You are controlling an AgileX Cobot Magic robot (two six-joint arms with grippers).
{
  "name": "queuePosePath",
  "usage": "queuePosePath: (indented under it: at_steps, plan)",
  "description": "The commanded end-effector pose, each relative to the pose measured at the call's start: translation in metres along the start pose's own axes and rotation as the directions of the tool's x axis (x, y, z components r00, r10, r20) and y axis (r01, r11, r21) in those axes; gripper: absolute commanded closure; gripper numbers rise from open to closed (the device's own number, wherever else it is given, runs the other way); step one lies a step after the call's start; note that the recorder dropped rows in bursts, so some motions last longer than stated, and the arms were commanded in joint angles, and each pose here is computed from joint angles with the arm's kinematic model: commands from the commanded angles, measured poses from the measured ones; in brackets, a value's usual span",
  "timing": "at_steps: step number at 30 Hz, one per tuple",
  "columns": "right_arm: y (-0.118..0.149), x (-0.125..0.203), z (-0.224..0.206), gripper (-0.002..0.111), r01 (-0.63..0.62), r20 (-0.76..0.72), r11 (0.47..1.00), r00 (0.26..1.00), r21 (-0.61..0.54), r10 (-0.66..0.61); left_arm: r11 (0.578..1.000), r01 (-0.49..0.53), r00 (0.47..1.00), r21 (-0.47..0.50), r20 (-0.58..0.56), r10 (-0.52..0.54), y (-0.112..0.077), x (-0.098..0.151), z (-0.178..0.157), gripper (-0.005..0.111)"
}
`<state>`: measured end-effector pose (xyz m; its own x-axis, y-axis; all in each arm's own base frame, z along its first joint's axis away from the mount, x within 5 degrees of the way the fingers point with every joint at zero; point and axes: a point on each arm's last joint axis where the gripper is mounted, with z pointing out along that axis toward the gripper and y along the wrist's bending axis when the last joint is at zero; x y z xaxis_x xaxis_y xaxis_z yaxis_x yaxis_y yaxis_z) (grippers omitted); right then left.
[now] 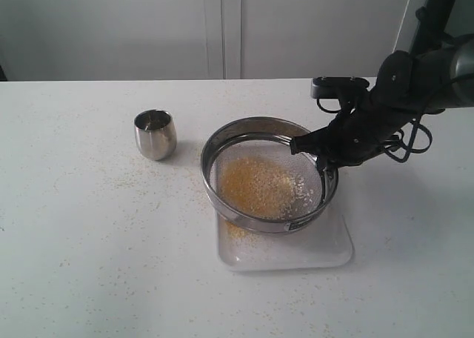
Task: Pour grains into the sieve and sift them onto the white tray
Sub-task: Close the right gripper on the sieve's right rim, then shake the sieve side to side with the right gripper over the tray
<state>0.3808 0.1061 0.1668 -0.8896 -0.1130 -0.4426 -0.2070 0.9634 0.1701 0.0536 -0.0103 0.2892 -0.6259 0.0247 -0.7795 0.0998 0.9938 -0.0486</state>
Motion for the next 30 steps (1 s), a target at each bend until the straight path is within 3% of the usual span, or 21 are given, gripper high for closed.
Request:
queuePosePath:
  at_steps: [1, 4, 9, 14, 20, 26, 30]
  plan:
    - [0.001, -0.004, -0.007, 0.108, -0.02, 0.031, 1.0, 0.999, -0.009, 0.02, 1.0, 0.0, 1.0, -0.001, 0.002, 0.0, 0.0, 0.001, -0.001, 0.107]
    - [0.001, -0.004, -0.007, 0.108, -0.024, 0.026, 1.0, 0.999, -0.01, 0.025, 1.0, 0.0, 1.0, -0.001, 0.002, 0.0, 0.0, 0.001, -0.001, 0.107]
    - [0.007, 0.007, -0.023, 0.108, -0.094, -0.104, 0.995, 0.991, -0.034, 0.09, 1.0, 0.0, 1.0, -0.001, 0.002, 0.0, 0.0, 0.001, -0.001, 0.107]
    - [0.009, 0.005, -0.037, 0.108, -0.101, -0.091, 0.994, 0.991, -0.039, 0.097, 1.0, 0.0, 1.0, -0.001, 0.002, 0.0, 0.0, 0.001, -0.001, 0.107]
    - [0.003, -0.017, -0.031, 0.108, -0.067, 0.149, 0.998, 0.987, -0.004, 0.067, 1.0, 0.0, 1.0, -0.001, 0.002, 0.0, 0.0, 0.001, -0.001, 0.107]
    - [0.006, 0.007, -0.038, 0.108, -0.046, -0.112, 0.999, 0.993, -0.01, 0.044, 1.0, 0.0, 1.0, -0.001, 0.002, 0.0, 0.0, 0.001, -0.001, 0.107]
    - [0.003, -0.012, -0.03, 0.108, -0.049, 0.1, 0.999, 0.994, 0.008, 0.048, 1.0, 0.0, 1.0, -0.001, 0.002, 0.0, 0.0, 0.001, -0.001, 0.107]
